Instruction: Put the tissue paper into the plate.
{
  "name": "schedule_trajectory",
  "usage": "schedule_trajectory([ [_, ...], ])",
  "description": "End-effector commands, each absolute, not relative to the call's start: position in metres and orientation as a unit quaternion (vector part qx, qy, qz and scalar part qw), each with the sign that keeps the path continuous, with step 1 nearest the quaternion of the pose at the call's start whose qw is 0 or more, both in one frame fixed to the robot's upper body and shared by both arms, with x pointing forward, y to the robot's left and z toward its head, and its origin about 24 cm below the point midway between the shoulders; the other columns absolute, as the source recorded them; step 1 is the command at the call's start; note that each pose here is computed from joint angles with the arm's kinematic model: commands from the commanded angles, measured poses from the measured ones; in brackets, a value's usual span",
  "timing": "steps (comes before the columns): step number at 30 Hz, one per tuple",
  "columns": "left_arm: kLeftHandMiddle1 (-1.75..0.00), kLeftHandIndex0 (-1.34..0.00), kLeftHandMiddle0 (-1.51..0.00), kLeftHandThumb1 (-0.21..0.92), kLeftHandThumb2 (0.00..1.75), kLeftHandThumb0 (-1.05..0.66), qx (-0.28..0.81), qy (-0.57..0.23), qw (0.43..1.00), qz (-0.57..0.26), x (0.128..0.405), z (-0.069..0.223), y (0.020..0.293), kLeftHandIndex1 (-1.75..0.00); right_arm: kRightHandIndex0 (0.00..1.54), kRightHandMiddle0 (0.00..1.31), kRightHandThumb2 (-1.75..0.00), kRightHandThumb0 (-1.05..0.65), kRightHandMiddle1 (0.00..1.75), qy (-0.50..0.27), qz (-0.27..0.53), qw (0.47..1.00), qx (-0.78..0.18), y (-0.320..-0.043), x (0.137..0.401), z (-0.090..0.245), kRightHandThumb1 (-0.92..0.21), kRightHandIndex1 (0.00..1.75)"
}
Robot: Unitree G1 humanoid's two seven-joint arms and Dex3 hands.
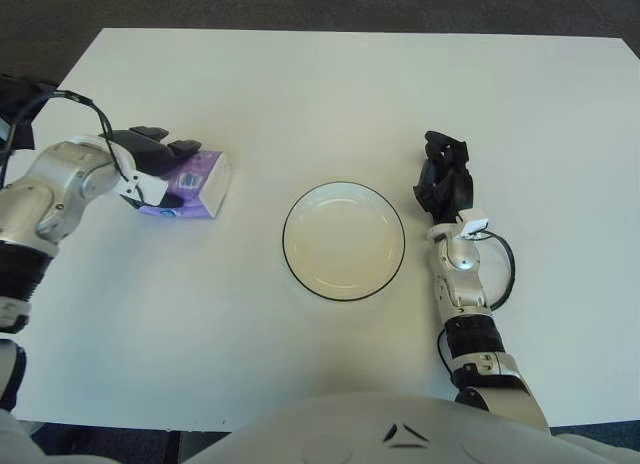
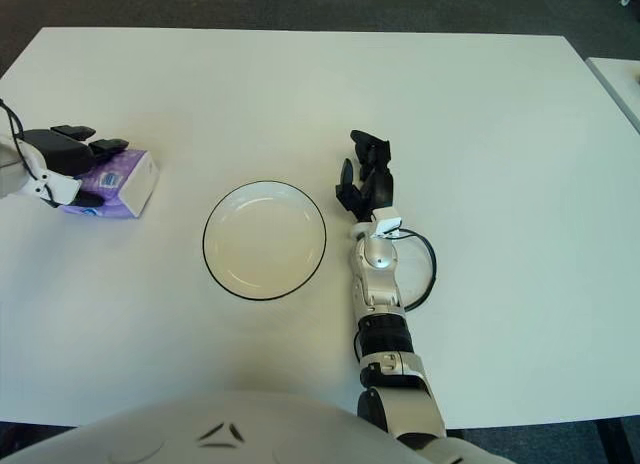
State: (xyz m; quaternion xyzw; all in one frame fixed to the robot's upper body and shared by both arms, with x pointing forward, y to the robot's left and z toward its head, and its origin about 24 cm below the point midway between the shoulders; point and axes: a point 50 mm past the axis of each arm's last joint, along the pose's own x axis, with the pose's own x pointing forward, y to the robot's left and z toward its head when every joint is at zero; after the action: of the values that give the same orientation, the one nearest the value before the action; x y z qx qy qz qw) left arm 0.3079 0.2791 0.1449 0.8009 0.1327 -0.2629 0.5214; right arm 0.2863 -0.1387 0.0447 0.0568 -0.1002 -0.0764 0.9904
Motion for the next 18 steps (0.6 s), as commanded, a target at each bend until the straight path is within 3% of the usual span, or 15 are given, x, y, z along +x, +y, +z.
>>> schedule_trajectory([
  [1, -0.01, 0.0, -0.08, 0.92, 0.59, -1.04, 0.784, 0.18, 0.5, -0.321, 0.299, 0.102, 0.28, -0.08, 0.24, 0.0, -0.69, -0.53, 1.12, 0.043, -0.112, 0.991, 0.054, -0.154, 0.253, -0.016, -0.92, 0.52],
  [18, -0.02, 0.0, -0.09, 0.92, 0.61, -1.01, 0.777, 0.193, 0.504, -0.322, 0.301, 0.08, 0.286, -0.04, 0.24, 0.0, -0.69, -0.53, 1.09, 0.042, -0.115, 0.991, 0.049, -0.16, 0.249, -0.014, -0.92, 0.5],
])
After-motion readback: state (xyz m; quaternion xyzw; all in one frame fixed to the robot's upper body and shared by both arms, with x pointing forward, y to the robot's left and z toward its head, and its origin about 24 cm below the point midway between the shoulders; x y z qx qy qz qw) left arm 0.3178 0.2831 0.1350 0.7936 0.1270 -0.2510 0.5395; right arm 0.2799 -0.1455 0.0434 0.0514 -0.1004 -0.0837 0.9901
